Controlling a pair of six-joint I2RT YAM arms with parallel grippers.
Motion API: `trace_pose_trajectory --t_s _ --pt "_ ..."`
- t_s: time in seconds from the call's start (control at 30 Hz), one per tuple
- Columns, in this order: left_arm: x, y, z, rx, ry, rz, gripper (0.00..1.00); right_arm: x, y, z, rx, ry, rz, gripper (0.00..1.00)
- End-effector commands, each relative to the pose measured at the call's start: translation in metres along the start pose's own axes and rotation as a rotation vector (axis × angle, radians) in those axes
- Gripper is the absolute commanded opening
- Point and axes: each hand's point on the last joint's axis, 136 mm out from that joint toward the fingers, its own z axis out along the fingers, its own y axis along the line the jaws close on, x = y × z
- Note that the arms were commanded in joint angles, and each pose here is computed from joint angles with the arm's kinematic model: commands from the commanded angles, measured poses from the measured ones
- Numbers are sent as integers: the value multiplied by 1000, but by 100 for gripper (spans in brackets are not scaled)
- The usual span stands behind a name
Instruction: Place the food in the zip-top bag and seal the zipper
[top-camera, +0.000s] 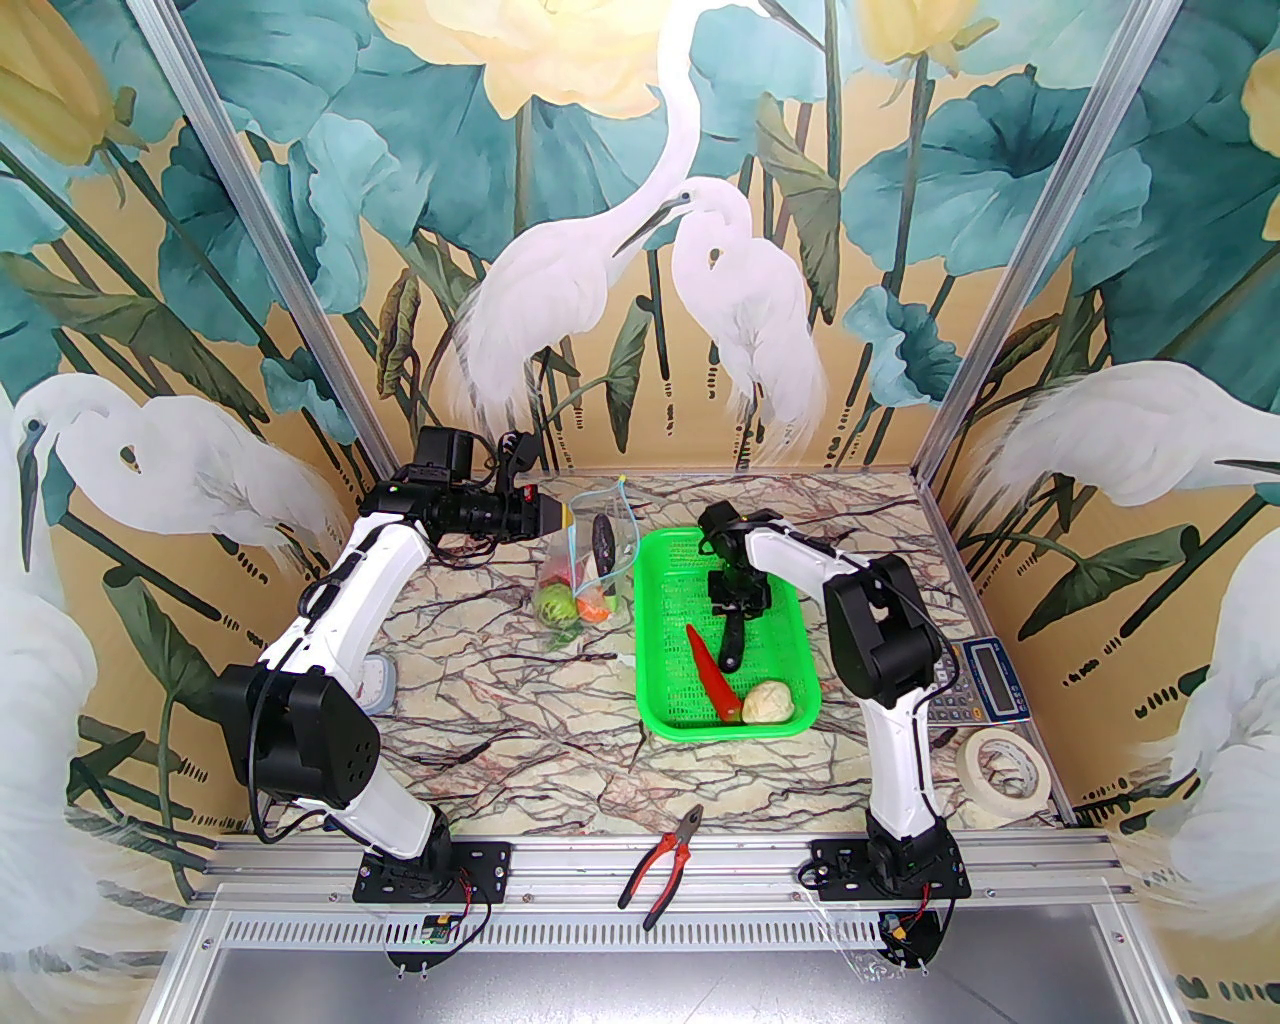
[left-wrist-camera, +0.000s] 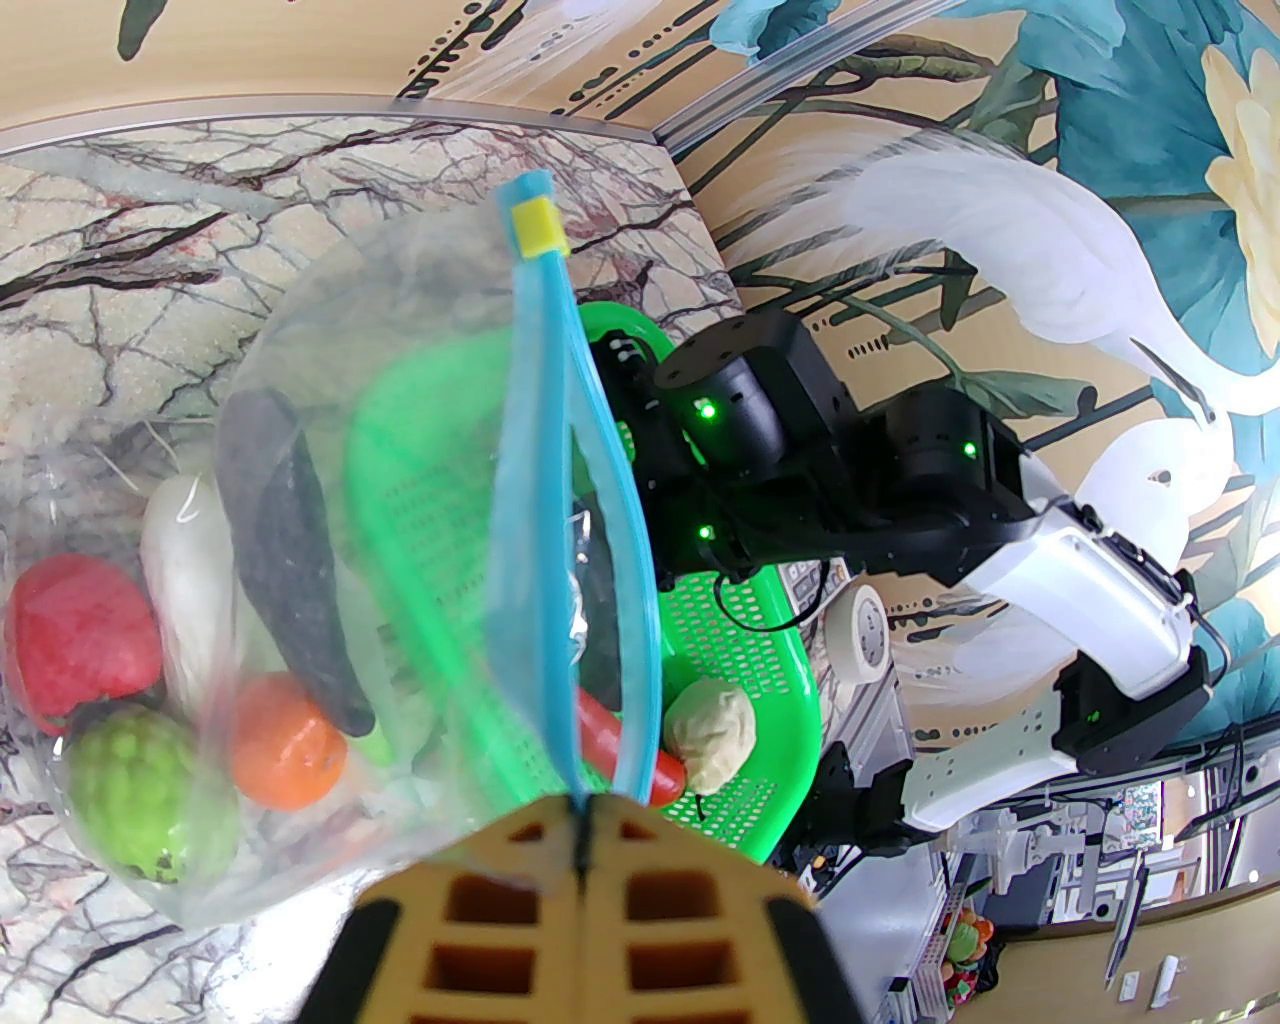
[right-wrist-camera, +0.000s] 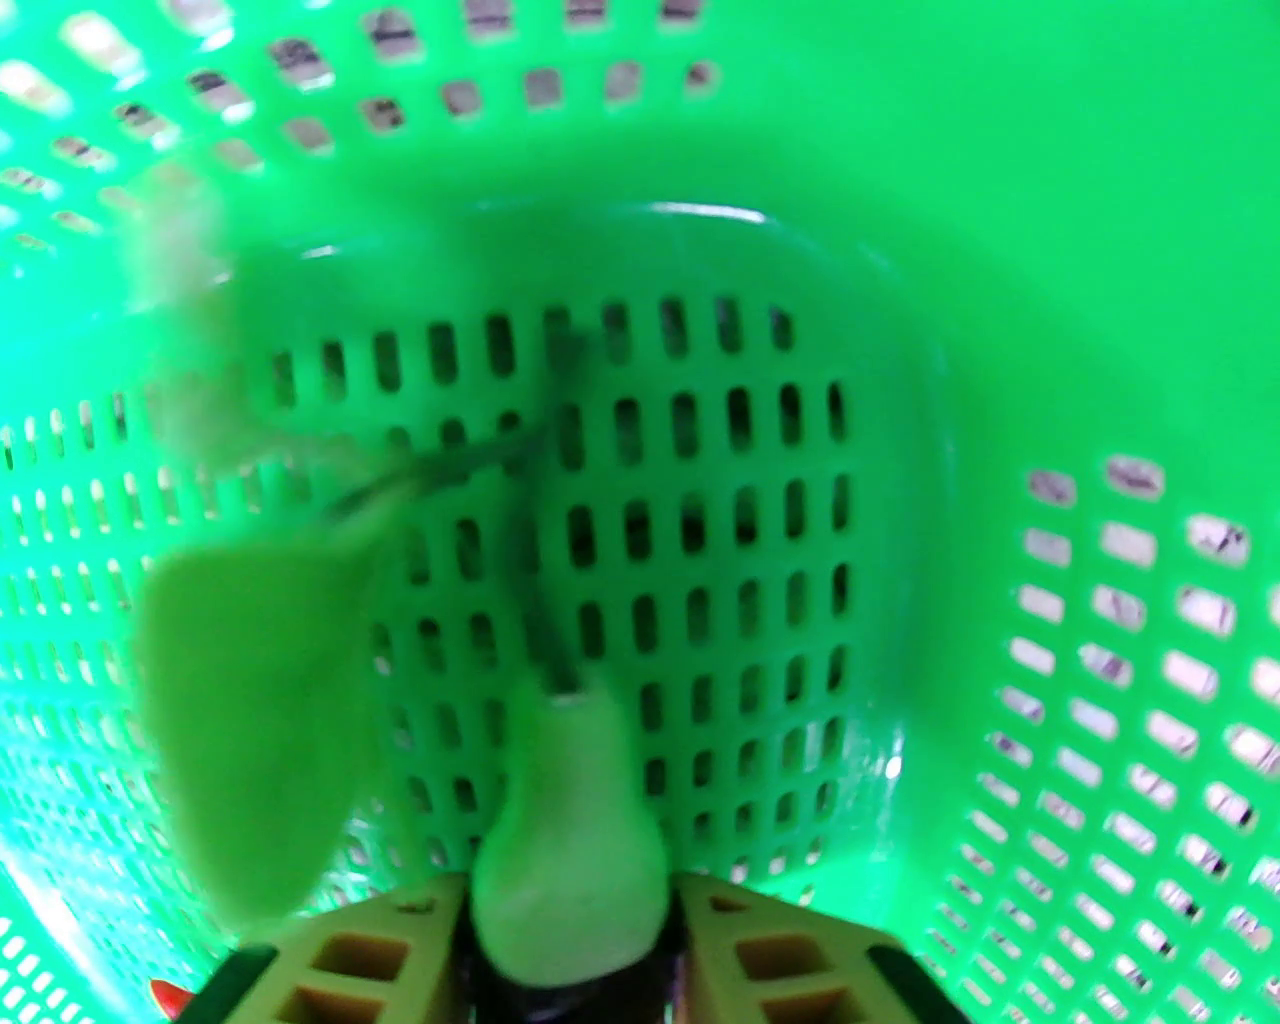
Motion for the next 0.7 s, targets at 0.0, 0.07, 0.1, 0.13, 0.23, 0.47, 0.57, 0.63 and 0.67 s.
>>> trace_pose_trajectory --t_s 0.0,0.07,0.1,0.13,0.23,0.47,0.57,0.63,0.67 --pt "2 3 -2 -16 6 0 1 6 -4 3 -1 9 26 30" --pt "2 3 -1 -12 7 0 1 5 -5 -6 -7 -15 30 27" --pt "1 3 -1 -14 5 0 1 3 -5 -11 -13 -29 31 26" --pt "2 3 -1 -12 6 -2 1 0 -5 -17 -21 -48 32 26" --pt "1 4 0 -8 7 -6 1 -10 1 -44 -68 -126 47 24" --pt "-2 3 2 -3 10 -10 1 -48 19 -156 -272 -468 120 21" --pt "0 3 3 4 22 -16 1 -55 31 -210 -357 -622 115 20" --pt "1 3 3 4 23 -19 1 -58 39 -246 -407 -727 101 20" --pt "1 3 3 5 23 -20 1 -57 45 -262 -435 -775 93 20"
